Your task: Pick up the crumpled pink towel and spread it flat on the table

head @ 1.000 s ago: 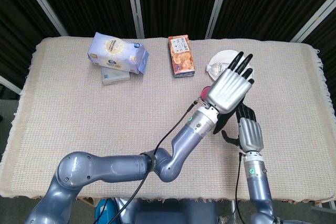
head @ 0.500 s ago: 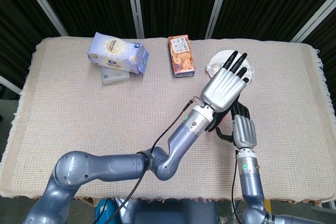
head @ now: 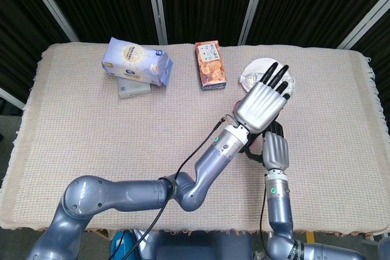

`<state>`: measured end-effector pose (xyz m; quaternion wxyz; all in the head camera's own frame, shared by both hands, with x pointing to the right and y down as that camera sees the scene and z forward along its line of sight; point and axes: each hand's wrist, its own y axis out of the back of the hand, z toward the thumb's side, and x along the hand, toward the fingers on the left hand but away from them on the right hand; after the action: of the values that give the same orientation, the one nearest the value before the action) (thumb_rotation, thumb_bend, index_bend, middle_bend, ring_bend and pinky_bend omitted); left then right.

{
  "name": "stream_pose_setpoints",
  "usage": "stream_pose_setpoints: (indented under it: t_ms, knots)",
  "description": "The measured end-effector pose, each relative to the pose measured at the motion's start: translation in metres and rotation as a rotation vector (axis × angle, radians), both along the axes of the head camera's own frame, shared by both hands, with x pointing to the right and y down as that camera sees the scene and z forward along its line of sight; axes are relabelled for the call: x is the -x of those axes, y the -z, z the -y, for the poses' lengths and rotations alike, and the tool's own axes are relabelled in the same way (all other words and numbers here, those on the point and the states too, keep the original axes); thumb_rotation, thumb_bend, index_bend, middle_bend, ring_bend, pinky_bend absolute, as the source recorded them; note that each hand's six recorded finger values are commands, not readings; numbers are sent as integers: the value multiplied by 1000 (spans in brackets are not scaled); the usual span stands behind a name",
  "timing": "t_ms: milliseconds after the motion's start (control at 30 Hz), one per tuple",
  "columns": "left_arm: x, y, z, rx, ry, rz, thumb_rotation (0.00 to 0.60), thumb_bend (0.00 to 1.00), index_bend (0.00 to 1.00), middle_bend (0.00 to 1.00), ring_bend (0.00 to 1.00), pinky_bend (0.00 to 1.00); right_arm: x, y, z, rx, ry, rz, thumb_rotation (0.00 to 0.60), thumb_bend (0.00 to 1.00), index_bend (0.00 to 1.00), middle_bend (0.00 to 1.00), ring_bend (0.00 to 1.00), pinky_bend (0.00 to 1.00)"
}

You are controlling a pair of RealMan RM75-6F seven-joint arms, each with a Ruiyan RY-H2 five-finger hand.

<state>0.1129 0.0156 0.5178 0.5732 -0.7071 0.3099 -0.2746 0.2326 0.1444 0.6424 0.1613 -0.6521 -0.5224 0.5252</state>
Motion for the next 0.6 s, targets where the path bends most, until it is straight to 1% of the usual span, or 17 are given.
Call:
stream_pose_setpoints:
  t_ms: [333, 600]
  knots:
    - [10, 3, 7, -8, 13, 0, 600, 483, 546, 295, 0, 29, -14, -2, 6, -10, -44, -14, 600, 308, 0, 0, 0, 0]
    - [20, 0, 9, -1, 25, 5, 600, 483, 545, 295, 0, 29, -24, -2, 8, -19, -72, -31, 600, 308, 0, 0, 0, 0]
